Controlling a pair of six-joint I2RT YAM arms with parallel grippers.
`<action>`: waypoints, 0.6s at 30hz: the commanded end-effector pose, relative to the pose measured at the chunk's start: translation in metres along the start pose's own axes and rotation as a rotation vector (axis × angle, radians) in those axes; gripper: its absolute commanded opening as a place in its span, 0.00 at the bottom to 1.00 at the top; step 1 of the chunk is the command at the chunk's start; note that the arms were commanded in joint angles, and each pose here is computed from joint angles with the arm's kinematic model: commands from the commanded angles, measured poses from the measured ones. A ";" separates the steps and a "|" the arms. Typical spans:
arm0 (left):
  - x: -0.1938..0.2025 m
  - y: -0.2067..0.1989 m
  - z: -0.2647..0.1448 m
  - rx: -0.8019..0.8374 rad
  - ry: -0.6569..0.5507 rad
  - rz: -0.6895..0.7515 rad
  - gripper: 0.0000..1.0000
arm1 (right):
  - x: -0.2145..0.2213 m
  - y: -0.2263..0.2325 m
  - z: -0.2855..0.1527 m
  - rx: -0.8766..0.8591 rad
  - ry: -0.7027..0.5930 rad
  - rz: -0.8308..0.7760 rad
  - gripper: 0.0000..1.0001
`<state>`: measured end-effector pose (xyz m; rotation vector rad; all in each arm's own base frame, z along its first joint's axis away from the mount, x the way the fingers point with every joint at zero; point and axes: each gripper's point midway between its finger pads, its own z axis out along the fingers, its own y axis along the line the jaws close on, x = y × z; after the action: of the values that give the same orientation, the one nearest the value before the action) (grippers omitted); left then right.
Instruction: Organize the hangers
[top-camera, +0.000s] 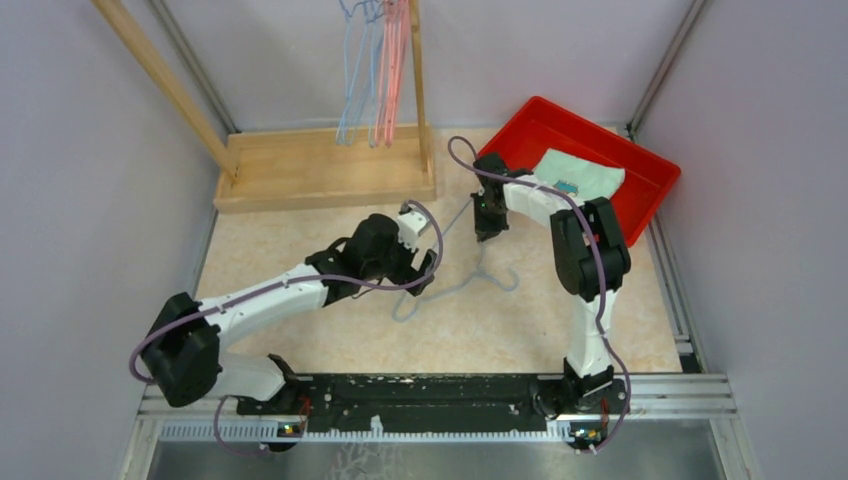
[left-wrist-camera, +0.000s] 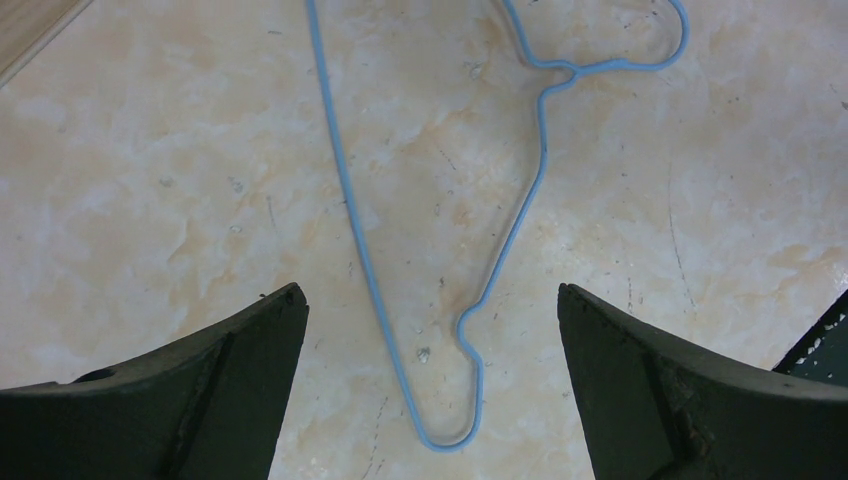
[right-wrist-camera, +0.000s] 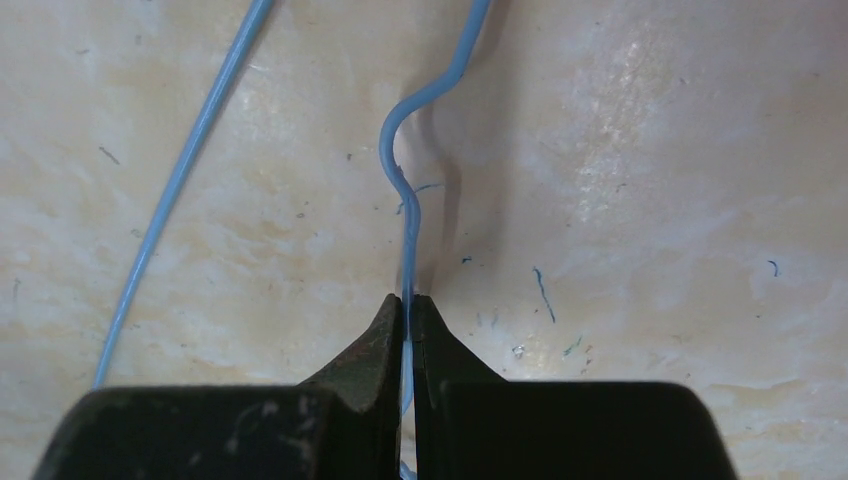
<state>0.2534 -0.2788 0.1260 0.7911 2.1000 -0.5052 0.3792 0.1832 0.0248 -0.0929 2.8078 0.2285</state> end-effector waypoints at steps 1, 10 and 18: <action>-0.031 -0.016 0.015 0.022 -0.083 0.074 1.00 | -0.031 0.030 -0.048 -0.116 -0.094 -0.003 0.00; -0.023 -0.038 0.030 0.043 -0.053 0.133 1.00 | -0.055 0.049 -0.094 -0.201 -0.155 -0.003 0.00; 0.021 -0.022 0.037 -0.030 0.007 0.128 1.00 | -0.062 0.060 -0.112 -0.255 -0.146 -0.009 0.00</action>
<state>0.2486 -0.3207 0.1097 0.9213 2.0280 -0.4753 0.3982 0.2186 0.1160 -0.1292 2.6803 0.4843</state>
